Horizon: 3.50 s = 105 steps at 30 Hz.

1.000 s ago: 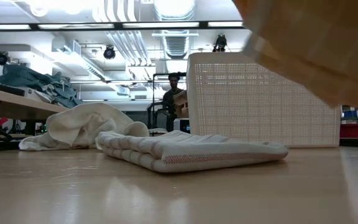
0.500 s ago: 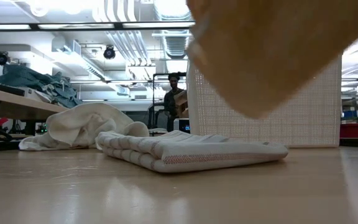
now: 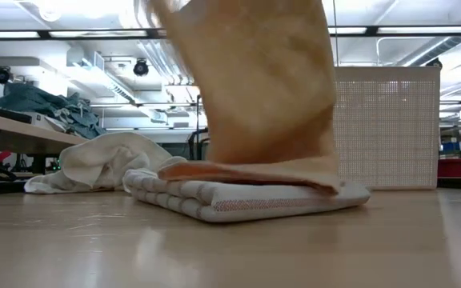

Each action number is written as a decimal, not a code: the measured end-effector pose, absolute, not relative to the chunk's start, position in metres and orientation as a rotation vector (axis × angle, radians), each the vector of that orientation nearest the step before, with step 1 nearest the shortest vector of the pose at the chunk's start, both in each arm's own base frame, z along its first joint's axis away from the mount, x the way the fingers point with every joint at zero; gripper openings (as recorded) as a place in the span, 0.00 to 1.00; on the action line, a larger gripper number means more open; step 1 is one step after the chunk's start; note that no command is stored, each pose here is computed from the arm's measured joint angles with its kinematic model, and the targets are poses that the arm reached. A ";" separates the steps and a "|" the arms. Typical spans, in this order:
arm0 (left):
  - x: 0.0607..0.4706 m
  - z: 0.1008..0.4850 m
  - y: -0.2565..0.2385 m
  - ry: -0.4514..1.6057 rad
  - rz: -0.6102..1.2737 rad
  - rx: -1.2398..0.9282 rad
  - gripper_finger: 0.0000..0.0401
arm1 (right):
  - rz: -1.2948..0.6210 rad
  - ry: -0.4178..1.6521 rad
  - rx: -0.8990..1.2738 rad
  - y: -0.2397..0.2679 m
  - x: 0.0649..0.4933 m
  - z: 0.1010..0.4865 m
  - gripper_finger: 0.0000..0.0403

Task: Fold towel
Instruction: Fold the yellow squared towel

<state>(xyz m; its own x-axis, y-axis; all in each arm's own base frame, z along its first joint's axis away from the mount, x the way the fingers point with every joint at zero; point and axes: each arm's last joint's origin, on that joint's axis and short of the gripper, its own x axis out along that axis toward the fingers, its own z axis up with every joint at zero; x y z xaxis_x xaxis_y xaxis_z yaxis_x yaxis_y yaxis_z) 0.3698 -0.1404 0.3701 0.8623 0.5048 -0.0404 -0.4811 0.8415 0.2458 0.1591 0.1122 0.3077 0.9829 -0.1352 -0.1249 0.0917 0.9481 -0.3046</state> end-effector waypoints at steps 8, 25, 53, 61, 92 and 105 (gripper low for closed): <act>0.379 0.366 -0.147 0.168 0.277 0.260 0.01 | -0.102 0.034 -0.301 0.138 0.188 0.304 0.44; 0.379 0.362 -0.155 0.188 0.063 0.316 0.02 | -0.142 0.055 -0.379 0.162 0.221 0.308 0.20; 0.378 0.358 -0.156 0.218 0.047 0.327 0.03 | -0.152 0.107 -0.401 0.164 0.222 0.300 0.31; 0.378 0.357 -0.157 0.226 0.006 0.323 0.03 | -0.160 0.107 -0.434 0.162 0.223 0.301 0.03; 0.371 0.345 -0.154 0.367 0.151 0.321 0.01 | -0.346 0.175 -0.465 0.163 0.211 0.296 0.00; 0.342 0.344 -0.154 0.508 0.387 0.289 0.00 | -0.421 0.190 -0.487 0.161 0.205 0.297 0.00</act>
<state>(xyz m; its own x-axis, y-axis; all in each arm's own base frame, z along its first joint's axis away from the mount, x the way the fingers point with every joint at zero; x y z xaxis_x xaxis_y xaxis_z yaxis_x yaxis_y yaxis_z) 0.3416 -0.1539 0.3443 0.8044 0.4261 -0.4140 -0.2854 0.8883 0.3598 0.2054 0.1605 0.2974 0.8973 -0.4345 -0.0778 0.3453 0.8008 -0.4894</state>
